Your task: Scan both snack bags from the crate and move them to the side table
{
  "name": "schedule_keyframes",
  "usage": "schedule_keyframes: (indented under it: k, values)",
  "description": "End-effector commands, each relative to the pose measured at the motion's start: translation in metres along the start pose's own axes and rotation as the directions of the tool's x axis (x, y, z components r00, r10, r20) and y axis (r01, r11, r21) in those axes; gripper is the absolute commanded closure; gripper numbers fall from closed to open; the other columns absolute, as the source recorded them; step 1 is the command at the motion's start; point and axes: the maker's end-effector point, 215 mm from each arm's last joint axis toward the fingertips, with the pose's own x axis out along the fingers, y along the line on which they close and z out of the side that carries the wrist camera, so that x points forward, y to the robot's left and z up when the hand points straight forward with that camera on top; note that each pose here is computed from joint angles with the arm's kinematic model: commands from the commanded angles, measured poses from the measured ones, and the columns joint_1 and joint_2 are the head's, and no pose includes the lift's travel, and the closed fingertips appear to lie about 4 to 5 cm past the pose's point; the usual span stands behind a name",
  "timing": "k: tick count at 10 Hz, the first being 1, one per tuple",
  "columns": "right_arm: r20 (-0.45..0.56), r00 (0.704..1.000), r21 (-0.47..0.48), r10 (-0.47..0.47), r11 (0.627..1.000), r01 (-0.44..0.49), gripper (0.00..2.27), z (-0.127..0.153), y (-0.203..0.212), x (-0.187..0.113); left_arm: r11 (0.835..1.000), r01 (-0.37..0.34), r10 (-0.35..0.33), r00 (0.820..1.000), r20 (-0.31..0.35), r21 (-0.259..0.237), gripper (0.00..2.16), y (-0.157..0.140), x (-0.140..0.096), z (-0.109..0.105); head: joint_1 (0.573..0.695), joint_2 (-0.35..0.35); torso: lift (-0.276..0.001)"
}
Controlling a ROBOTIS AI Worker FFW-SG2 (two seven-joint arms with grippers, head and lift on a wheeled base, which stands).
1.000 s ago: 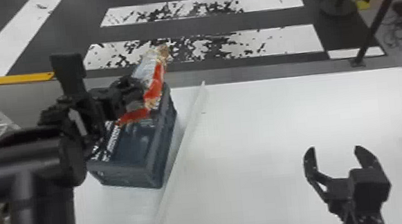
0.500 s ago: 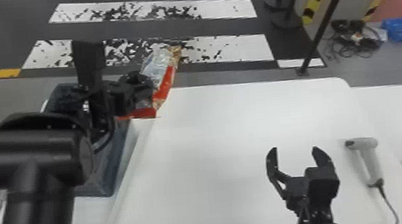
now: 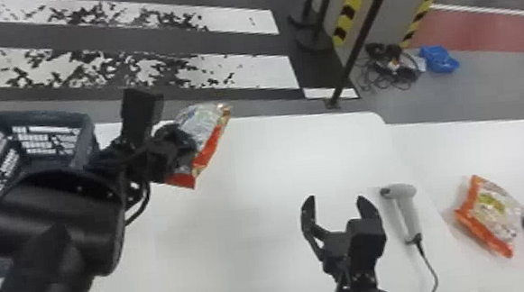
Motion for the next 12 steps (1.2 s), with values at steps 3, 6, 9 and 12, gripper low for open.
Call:
schedule_keyframes:
  k: [3, 6, 9, 12]
  values:
    - [0.003, 1.0, 0.014, -0.02, 1.0, 0.02, 0.15, 0.003, -0.007, 0.004, 0.999, 0.022, -0.017, 0.992, -0.124, 0.037, 2.13, -0.053, 0.026, -0.083, 0.695, -0.318, -0.029]
    - [0.003, 1.0, 0.023, -0.022, 1.0, 0.022, 0.15, 0.004, -0.005, 0.004, 0.999, 0.031, -0.028, 0.984, -0.175, 0.013, 2.14, -0.09, 0.029, -0.124, 0.695, -0.35, -0.029]
    - [0.003, 1.0, 0.026, -0.023, 0.999, 0.022, 0.15, 0.003, -0.004, 0.003, 0.999, 0.027, -0.025, 0.995, -0.1, 0.018, 1.49, -0.12, 0.025, -0.111, 0.695, -0.35, -0.029]
    - [0.004, 1.0, 0.027, -0.021, 0.999, 0.021, 0.15, 0.004, -0.003, 0.003, 1.0, 0.015, -0.015, 1.0, 0.027, -0.022, 0.01, -0.129, 0.011, -0.062, 0.695, -0.35, -0.029]
